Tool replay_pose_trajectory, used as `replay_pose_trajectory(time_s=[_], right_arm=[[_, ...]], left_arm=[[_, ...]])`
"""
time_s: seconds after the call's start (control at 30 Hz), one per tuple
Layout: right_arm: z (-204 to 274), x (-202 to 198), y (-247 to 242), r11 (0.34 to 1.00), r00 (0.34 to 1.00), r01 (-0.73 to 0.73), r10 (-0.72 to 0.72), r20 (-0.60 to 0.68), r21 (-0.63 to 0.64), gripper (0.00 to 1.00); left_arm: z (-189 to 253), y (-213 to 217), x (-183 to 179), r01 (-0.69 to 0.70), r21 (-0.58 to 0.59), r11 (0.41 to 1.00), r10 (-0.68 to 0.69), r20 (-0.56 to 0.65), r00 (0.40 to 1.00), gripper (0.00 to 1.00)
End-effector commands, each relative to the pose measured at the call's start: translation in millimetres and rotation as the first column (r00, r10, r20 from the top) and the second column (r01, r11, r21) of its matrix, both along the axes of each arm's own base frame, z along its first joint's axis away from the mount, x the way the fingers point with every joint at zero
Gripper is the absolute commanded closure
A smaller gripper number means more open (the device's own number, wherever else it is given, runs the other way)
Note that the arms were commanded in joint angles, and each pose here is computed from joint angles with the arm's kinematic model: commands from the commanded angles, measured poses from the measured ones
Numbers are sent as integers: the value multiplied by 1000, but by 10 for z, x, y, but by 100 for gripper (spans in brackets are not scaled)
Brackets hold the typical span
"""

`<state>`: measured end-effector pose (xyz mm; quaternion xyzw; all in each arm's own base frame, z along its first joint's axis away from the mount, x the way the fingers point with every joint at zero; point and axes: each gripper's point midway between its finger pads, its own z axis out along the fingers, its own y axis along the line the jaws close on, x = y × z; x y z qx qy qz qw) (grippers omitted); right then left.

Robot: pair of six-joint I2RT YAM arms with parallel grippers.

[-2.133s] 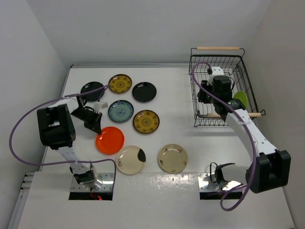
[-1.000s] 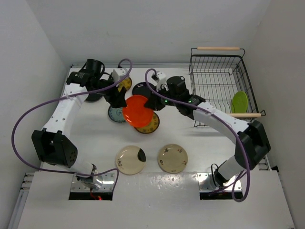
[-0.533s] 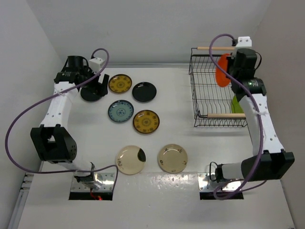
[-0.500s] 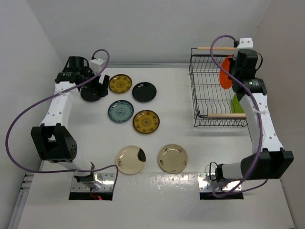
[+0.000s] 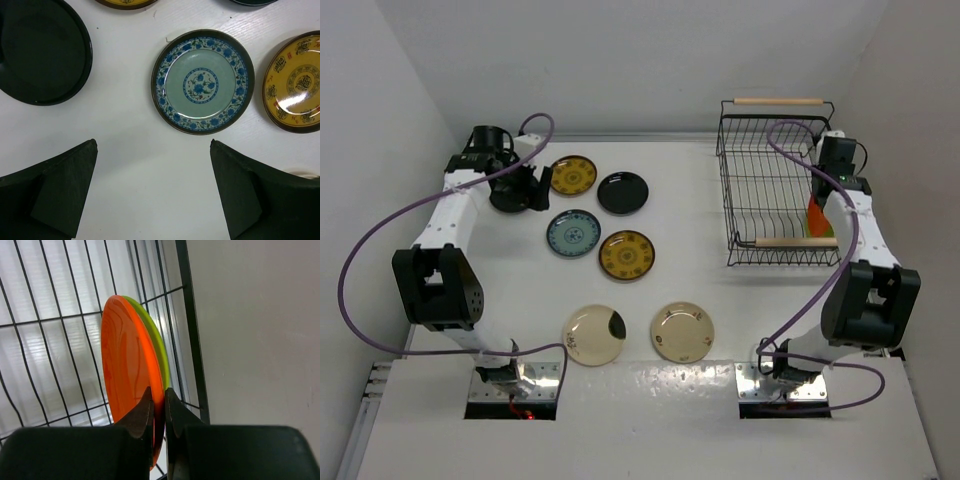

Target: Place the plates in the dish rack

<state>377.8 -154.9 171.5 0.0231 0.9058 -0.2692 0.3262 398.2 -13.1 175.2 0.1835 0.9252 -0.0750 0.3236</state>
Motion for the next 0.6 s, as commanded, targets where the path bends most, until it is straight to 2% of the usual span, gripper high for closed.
replay_pose_trajectory(time_s=[0.0,0.13,0.37,0.5,0.53,0.57], right_arm=[[77,126,-39,997,997,-39,43,65,-63,100],[-168,65,-12,995,996,-81,82,22,-52,100],[-311,180,-73,995,997,-82,82,5,-56,100],[-390,254,24,992,992,-124,124,13,-4,100],[-420,252,44,992,992,-122,122,7,6,97],[-405,258,55,992,992,-125,125,7,10,90]], left_arm=[[0,19,24,-11,-16,1000,11,12,1000,0],[3,77,24,-24,-23,999,24,12,1000,0],[-29,62,29,-19,-31,999,19,3,1000,0],[-63,64,12,-12,-27,1000,12,-3,1000,0],[-63,64,12,-12,-27,1000,12,-3,1000,0],[-63,64,12,-12,-27,1000,12,-3,1000,0]])
